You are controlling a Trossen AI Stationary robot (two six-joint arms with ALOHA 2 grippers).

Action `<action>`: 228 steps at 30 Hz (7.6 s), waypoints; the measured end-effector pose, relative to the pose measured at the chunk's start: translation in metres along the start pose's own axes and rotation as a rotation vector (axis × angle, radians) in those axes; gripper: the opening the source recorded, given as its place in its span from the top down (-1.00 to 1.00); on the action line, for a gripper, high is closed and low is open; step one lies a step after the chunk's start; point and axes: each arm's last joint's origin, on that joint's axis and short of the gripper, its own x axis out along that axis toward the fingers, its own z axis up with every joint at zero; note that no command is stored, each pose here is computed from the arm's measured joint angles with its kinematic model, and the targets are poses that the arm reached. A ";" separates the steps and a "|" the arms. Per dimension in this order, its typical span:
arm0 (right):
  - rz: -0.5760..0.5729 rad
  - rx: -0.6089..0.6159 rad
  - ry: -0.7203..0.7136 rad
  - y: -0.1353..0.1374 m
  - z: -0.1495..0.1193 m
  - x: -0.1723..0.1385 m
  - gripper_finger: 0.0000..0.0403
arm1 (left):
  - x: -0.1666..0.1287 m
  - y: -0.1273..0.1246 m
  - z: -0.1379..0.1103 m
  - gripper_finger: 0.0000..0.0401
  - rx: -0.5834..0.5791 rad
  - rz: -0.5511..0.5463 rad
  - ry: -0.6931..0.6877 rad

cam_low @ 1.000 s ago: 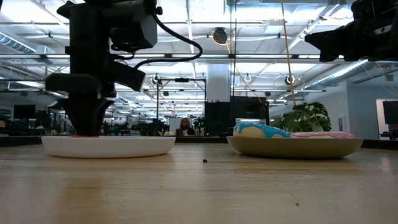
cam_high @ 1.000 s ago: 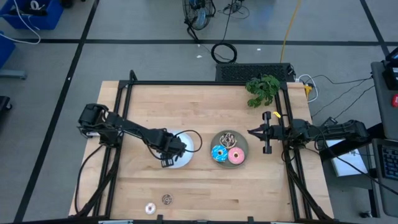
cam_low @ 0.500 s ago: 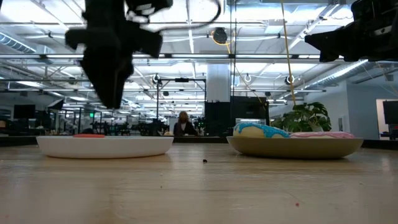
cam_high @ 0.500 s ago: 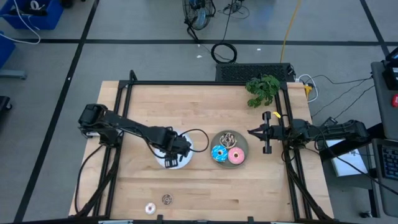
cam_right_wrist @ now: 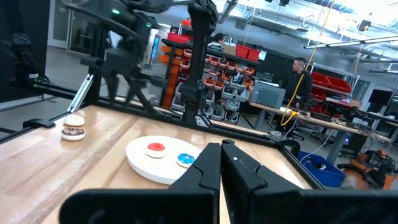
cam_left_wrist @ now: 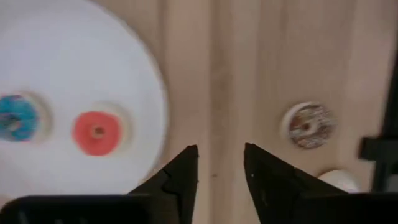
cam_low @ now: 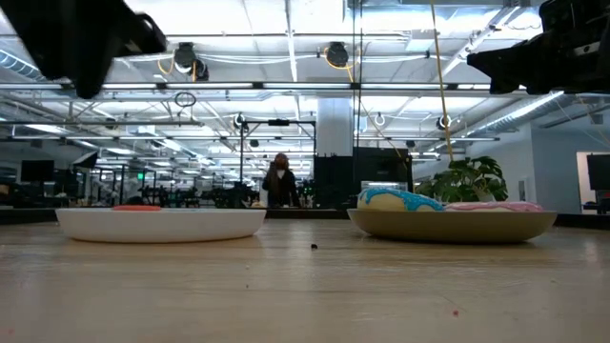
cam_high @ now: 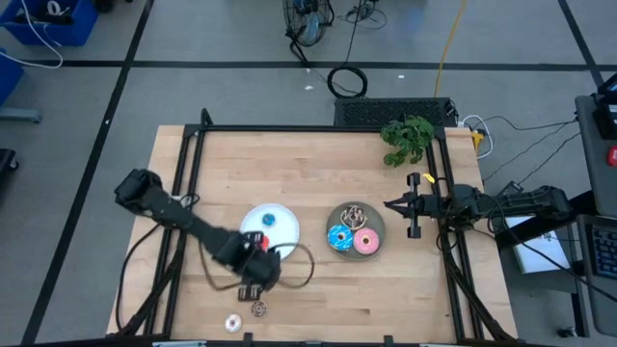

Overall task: Pick & Place donuts
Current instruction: Put the small brown donut on the white plate, then put the small white donut on the white plate

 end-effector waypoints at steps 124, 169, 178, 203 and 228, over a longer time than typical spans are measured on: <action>0.054 0.033 -0.015 0.002 0.001 0.000 1.00 | 0.062 0.142 0.061 0.91 0.126 0.232 0.059; 0.050 0.022 -0.020 0.001 0.001 0.000 1.00 | 0.018 0.147 0.034 -0.12 -0.041 0.199 -0.089; 0.050 0.022 -0.020 0.001 0.001 0.000 1.00 | -0.014 0.116 0.017 -0.12 0.000 0.193 -0.150; 0.041 0.029 -0.042 0.001 0.003 0.000 1.00 | -0.023 -0.026 -0.074 -0.12 0.001 0.163 -0.091; 0.038 0.033 -0.055 0.000 0.005 0.000 1.00 | -0.035 -0.026 -0.081 0.94 0.057 0.196 -0.167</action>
